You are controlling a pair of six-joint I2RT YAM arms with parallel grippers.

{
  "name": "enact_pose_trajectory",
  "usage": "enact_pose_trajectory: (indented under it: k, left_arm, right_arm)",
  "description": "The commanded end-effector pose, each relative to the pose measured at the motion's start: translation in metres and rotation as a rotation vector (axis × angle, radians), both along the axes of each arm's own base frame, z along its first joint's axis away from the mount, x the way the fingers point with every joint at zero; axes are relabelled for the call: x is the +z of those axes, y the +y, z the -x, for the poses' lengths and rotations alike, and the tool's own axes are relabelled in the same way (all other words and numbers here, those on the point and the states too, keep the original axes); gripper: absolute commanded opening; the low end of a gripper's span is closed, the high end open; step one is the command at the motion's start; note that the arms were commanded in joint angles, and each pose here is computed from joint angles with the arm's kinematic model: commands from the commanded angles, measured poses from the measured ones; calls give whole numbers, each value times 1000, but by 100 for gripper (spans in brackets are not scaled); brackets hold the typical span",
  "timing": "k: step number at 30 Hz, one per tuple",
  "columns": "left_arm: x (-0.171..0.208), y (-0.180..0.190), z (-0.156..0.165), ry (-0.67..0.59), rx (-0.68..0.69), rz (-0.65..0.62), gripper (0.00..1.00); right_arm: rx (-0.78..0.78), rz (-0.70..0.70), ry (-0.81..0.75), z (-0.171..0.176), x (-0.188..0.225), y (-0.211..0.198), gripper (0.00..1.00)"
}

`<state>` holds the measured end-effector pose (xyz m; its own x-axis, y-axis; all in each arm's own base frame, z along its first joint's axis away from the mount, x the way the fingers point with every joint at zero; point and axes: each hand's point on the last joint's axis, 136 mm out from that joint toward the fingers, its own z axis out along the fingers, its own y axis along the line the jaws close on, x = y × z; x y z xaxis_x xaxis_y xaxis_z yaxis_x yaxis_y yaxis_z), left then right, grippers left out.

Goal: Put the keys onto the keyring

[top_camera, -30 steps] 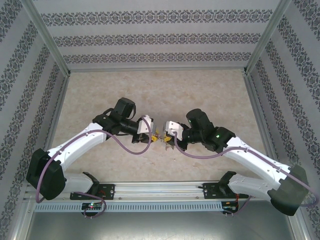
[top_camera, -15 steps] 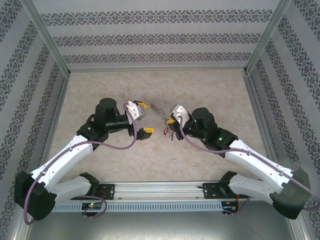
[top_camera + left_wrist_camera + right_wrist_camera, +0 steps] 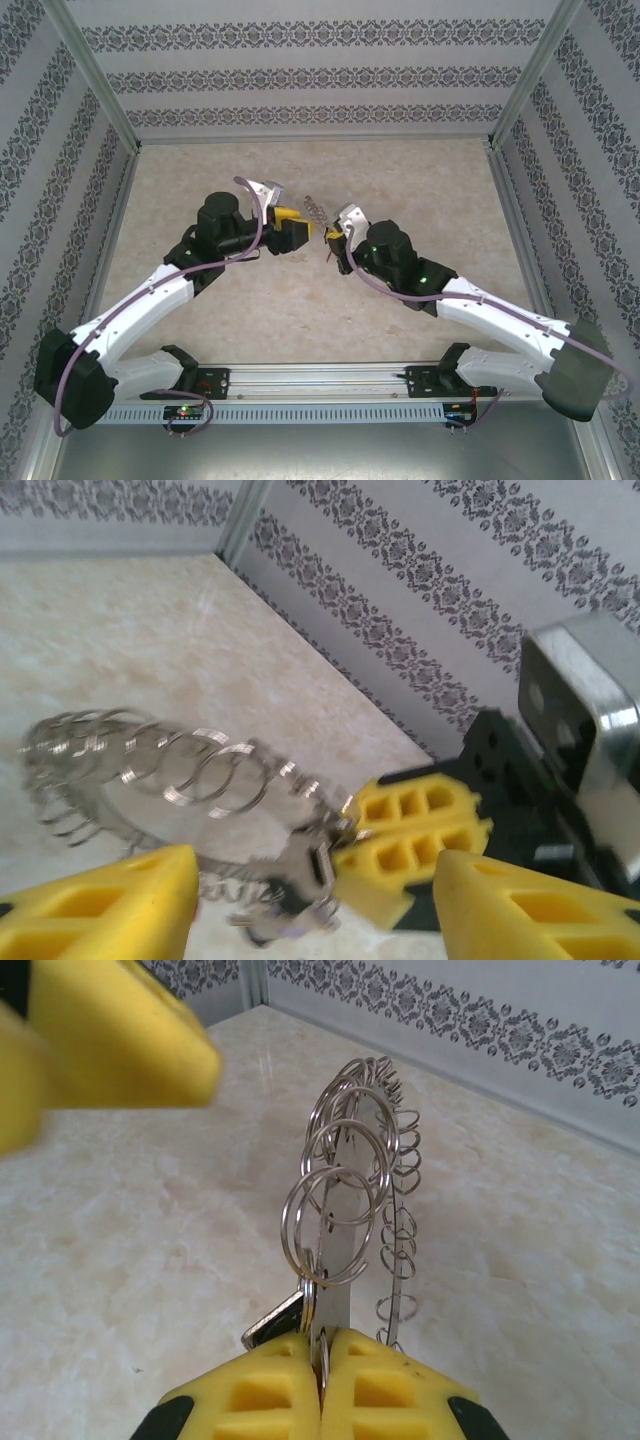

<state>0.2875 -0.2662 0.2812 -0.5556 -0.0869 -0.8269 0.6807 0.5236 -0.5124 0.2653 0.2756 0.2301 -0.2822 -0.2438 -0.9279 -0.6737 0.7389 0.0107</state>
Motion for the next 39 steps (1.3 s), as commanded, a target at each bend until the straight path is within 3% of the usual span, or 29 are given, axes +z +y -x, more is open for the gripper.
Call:
enact_pose_trajectory:
  k: [1,6,9,11,13,15,18,21,30,39]
  left_arm:
    - [24,-15,-3,75,-8,108,50]
    - [21,-24,-7,185,3,133,36]
    - [12,-19,-12,265,76,135,15]
    - [7,-16,-13,306,114,151,10]
    - [4,-14,-12,327,137,144,13]
    - [0,-9,-11,338,175,123,25]
    - [-5,-1,-10,350,218,99,35]
    - [-15,0,-7,388,228,78,40]
    - [-25,-9,-7,435,235,52,30]
    - [-15,-17,-7,399,197,54,34]
  right_arm:
    - [-63,-48,-83,-11,23,5,0]
    - [-68,-52,-60,-12,19,12,0]
    - [-72,-55,-49,-13,18,14,0]
    - [-76,-58,-38,-14,16,15,0]
    - [-80,-56,-23,-15,13,16,0]
    - [-87,-56,-9,-16,10,16,0]
    - [-92,-56,3,-17,7,18,0]
    - [-91,-53,13,-18,7,20,0]
    - [-90,-48,28,-20,7,24,0]
    - [-85,-37,44,-20,2,26,0]
